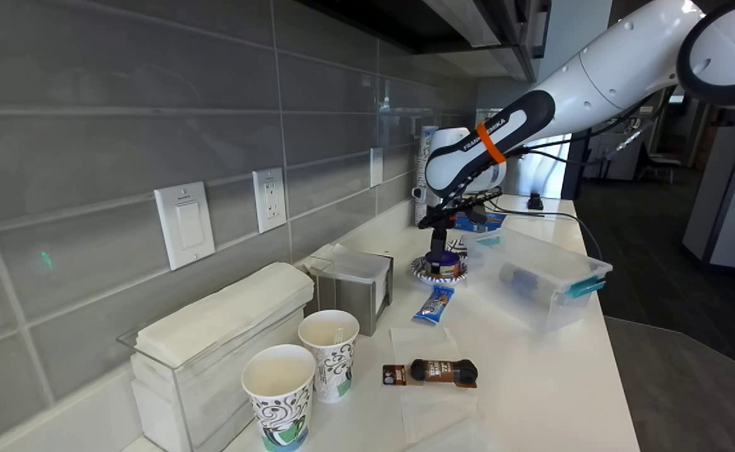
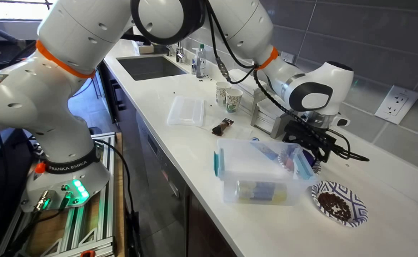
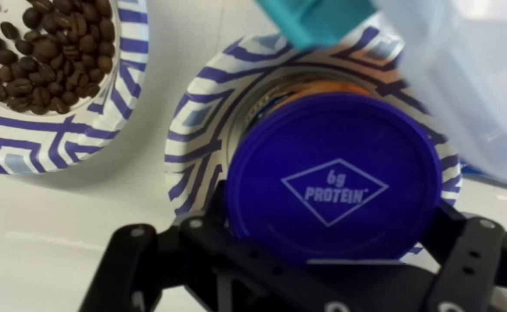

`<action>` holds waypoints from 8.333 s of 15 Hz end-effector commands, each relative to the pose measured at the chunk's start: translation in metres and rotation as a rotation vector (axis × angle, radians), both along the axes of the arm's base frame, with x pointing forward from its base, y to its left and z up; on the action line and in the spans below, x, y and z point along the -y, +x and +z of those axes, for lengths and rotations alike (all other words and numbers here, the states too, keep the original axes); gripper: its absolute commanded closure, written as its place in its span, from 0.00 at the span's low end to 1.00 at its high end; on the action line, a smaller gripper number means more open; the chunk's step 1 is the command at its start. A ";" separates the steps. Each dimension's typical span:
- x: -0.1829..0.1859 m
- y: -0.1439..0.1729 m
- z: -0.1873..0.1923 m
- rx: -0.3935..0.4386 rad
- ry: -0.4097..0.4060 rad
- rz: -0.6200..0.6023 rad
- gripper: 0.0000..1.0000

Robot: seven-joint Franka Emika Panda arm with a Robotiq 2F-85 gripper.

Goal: Move the tin out of the bowl and place it in the tote

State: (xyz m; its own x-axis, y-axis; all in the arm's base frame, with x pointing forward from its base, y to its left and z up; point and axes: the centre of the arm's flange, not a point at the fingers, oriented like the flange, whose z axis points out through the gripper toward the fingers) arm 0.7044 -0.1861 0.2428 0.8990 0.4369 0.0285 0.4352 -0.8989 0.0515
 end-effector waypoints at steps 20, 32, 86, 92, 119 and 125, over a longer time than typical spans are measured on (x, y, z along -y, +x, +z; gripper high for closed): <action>-0.011 0.019 0.042 -0.046 -0.073 -0.040 0.29; -0.032 0.019 0.076 0.042 -0.076 -0.027 0.30; 0.034 -0.164 0.074 0.096 -0.027 -0.622 0.31; 0.041 -0.164 0.061 0.109 0.015 -0.603 0.31; 0.035 -0.161 0.068 0.110 0.029 -0.541 0.00; 0.012 -0.172 0.127 0.089 0.000 -0.536 0.00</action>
State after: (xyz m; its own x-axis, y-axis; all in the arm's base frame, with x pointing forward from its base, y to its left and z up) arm 0.5445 -0.2135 0.3372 0.9854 -0.0801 0.1503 -0.0895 -0.9943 0.0570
